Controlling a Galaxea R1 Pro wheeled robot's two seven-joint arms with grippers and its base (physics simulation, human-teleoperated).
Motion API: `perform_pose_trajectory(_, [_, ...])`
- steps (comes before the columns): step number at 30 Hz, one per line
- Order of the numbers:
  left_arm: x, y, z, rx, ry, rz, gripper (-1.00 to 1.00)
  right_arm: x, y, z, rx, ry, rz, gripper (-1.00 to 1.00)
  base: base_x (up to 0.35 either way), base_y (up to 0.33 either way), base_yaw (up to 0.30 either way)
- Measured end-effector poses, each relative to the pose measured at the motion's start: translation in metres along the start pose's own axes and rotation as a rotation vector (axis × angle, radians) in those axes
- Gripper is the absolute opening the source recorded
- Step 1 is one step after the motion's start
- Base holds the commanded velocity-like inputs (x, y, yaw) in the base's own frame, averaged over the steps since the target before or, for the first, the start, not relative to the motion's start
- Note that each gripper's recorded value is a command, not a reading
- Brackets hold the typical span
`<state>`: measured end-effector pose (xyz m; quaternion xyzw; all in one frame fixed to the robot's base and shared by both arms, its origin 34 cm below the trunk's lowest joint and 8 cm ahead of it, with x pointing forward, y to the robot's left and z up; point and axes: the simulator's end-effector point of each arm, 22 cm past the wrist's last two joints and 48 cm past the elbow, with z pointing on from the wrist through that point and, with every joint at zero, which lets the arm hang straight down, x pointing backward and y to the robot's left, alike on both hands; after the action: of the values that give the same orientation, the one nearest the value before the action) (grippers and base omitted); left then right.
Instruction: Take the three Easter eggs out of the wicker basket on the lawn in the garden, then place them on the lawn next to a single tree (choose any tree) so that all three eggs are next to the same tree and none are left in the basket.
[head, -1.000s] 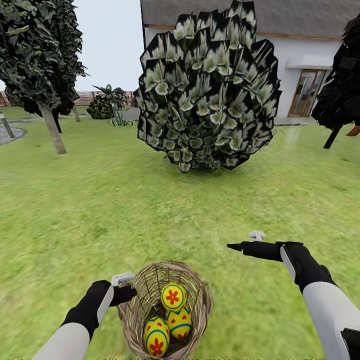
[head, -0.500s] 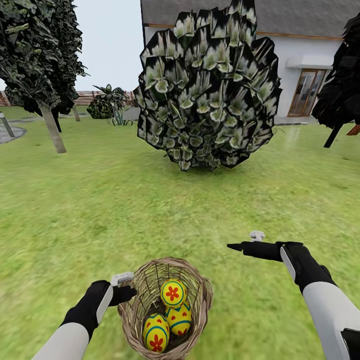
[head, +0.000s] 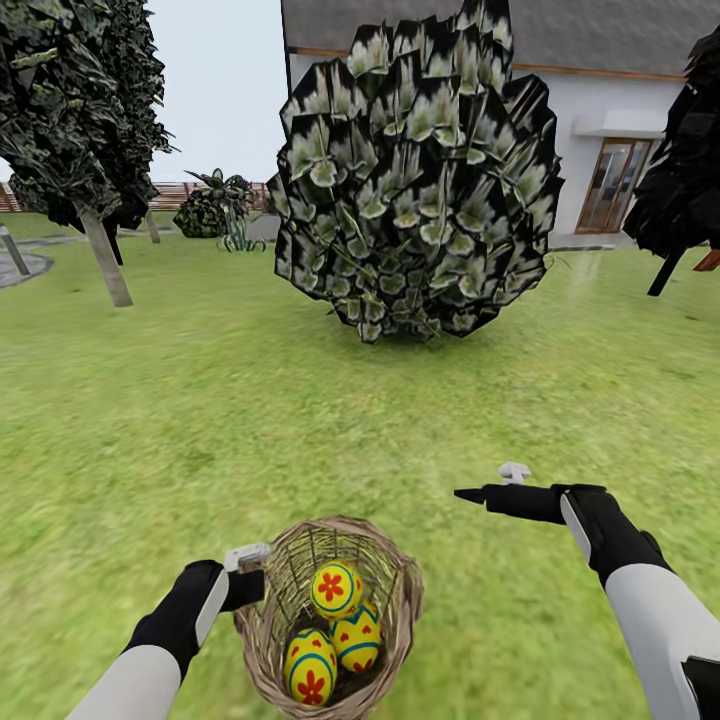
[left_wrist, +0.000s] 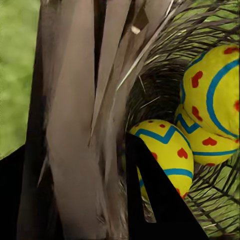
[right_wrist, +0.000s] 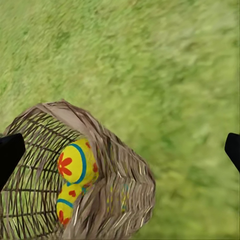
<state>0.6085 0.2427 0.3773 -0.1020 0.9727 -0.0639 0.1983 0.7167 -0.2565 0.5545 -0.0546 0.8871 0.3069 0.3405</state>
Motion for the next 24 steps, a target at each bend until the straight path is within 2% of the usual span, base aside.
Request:
perform_pose_trajectory(8, [-0.008,-0.002,-0.014,-0.001,0.005,0.001,-1.0,-0.005,0.003,-0.006,0.017,0.02,-0.007,1.0,0.0,0.0,0.0])
perform_pose_trajectory(11, [-0.012,-0.001,-0.019,-0.004,0.006,0.002,-1.0,0.004,-0.002,-0.008,0.046,0.063,-0.024,1.0,0.0,0.0,0.0])
perform_pose_trajectory(15, [-0.017,-0.001,-0.026,-0.005,0.005,0.004,-1.0,0.017,-0.006,-0.009,0.06,0.104,-0.015,1.0,0.0,0.0,0.0])
perform_pose_trajectory(17, [-0.019,-0.002,-0.03,-0.005,0.006,0.004,-1.0,0.024,-0.017,-0.009,0.104,0.121,-0.009,1.0,0.0,0.0,0.017])
perform_pose_trajectory(22, [-0.026,-0.002,-0.039,-0.014,0.005,0.006,-1.0,0.01,-0.044,-0.02,0.242,0.099,-0.042,1.0,0.0,0.0,0.244])
perform_pose_trajectory(23, [-0.027,-0.002,-0.041,-0.013,0.004,0.005,-1.0,0.005,-0.056,-0.026,0.3,0.09,-0.047,1.0,0.0,0.0,0.284])
perform_pose_trajectory(24, [-0.028,-0.003,-0.042,-0.012,0.004,0.005,-1.0,0.002,-0.061,-0.029,0.327,0.088,-0.048,1.0,0.0,0.0,0.285])
